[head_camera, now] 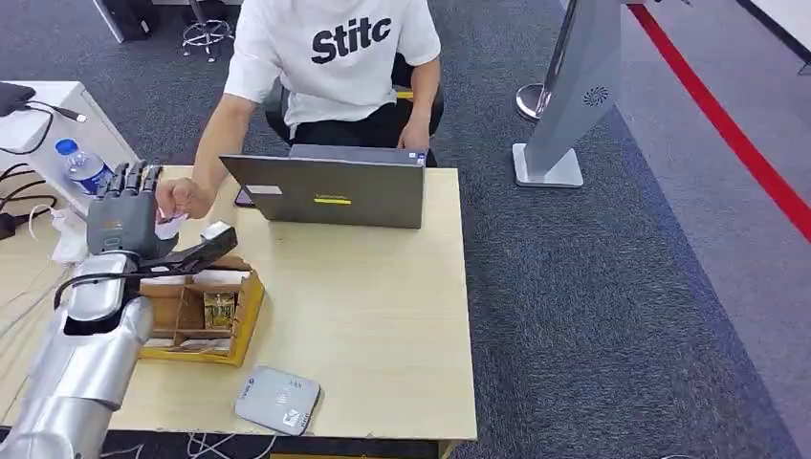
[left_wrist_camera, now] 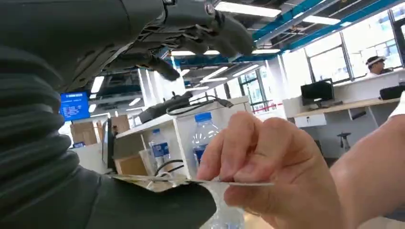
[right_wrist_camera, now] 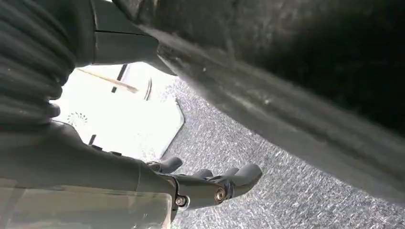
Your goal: Pass the card to the sensor for recognition and then transmit it.
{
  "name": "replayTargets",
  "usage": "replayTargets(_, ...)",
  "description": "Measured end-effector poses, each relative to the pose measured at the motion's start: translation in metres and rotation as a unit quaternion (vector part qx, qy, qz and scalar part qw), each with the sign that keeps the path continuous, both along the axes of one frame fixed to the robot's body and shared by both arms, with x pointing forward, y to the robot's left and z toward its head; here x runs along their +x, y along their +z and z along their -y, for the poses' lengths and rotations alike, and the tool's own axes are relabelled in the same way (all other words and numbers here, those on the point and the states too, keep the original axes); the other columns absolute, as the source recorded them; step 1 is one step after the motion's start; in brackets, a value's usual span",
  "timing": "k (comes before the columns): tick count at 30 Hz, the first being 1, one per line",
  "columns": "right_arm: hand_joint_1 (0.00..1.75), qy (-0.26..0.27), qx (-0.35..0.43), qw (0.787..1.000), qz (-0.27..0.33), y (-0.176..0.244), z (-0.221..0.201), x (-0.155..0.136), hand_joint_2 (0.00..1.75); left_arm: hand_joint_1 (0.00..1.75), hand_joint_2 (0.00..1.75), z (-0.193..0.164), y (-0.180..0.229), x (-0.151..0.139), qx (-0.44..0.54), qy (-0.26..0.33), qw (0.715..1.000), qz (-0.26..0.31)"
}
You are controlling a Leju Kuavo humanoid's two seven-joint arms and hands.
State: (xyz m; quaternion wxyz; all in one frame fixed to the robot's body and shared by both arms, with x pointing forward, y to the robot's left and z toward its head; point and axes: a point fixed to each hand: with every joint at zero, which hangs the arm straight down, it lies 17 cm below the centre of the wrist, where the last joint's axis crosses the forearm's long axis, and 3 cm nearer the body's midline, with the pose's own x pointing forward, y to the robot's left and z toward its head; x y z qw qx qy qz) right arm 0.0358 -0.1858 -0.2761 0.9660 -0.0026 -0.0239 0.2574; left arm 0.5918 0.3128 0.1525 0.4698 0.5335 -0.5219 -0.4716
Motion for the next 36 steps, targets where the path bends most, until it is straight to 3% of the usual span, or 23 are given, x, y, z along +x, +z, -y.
replayTargets(14, 0.00, -0.002, 0.000, 1.000, -0.001, 0.000, 0.000, 0.000, 1.75, 1.75, 1.75, 0.013, 0.001, -0.001, 0.006, -0.017, 1.000, 0.005)
replayTargets(20, 0.00, -0.009, -0.002, 1.000, -0.002, 0.000, 0.000, 0.000, 1.75, 1.75, 1.75, 0.027, 0.013, -0.009, 0.021, -0.038, 0.998, 0.043)
replayTargets(28, 0.00, -0.023, -0.016, 1.000, -0.010, 0.000, 0.004, -0.003, 1.75, 1.75, 1.75, 0.116, 0.005, -0.073, 0.003, -0.136, 0.987, 0.089)
replayTargets(30, 0.00, 0.010, 0.010, 1.000, 0.003, 0.001, -0.007, 0.001, 1.75, 1.75, 1.75, 0.129, 0.006, -0.080, -0.006, -0.153, 0.984, 0.091)
replayTargets(31, 0.00, 0.045, 0.031, 0.998, 0.012, 0.005, -0.017, 0.015, 1.75, 1.75, 1.75, 0.142, 0.007, -0.083, -0.014, -0.176, 0.980, 0.089)
replayTargets(34, 0.00, 0.142, 0.022, 0.988, -0.063, 0.027, -0.034, 0.056, 1.75, 1.75, 1.75, 0.219, 0.023, -0.092, -0.047, -0.245, 0.964, 0.094)
replayTargets(36, 0.00, 0.142, 0.030, 0.988, -0.059, 0.044, -0.051, 0.096, 1.75, 1.75, 1.75, 0.255, 0.030, -0.099, -0.063, -0.268, 0.957, 0.093)
